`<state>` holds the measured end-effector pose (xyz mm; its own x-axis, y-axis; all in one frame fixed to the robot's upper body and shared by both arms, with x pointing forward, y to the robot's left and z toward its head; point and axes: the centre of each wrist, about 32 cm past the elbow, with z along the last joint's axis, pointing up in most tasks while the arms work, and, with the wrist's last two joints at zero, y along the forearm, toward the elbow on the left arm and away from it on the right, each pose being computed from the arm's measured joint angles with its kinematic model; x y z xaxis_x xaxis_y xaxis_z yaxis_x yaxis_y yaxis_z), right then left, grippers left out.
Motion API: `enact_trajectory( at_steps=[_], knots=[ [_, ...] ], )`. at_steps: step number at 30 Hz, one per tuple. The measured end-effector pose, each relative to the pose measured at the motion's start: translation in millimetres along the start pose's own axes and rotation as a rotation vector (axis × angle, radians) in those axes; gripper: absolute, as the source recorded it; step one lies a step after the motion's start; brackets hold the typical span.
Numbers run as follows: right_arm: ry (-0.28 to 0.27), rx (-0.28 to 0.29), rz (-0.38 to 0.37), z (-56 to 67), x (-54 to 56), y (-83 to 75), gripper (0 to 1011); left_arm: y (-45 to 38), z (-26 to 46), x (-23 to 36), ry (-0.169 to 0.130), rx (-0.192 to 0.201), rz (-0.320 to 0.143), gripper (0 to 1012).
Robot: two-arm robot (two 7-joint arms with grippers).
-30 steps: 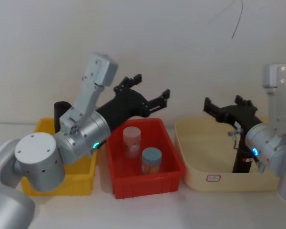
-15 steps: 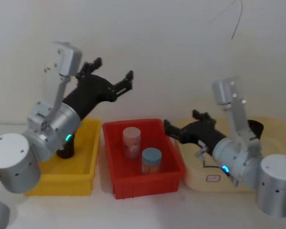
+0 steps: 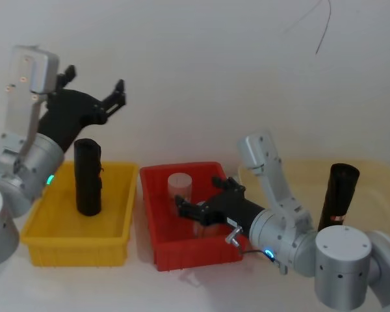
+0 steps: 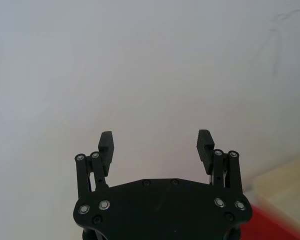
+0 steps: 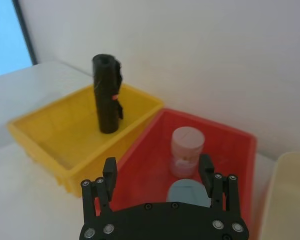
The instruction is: Pick up the garbage bag with the one hand and transfer it to the other hand.
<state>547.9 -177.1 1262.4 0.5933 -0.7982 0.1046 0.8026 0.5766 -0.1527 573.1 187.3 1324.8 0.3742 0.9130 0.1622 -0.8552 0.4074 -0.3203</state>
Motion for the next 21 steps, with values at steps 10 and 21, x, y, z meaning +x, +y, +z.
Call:
enact_trajectory(
  at_steps=[10,21],
  knots=[
    [0.025,-0.026,0.033,-15.4,-3.3,5.5,1000,12.9,6.7,20.7,-0.052,0.018,0.159,1002],
    [0.054,-0.036,0.018,-27.3,5.3,3.1,1000,20.3,10.8,33.1,-0.081,0.028,0.247,1002]
  ],
)
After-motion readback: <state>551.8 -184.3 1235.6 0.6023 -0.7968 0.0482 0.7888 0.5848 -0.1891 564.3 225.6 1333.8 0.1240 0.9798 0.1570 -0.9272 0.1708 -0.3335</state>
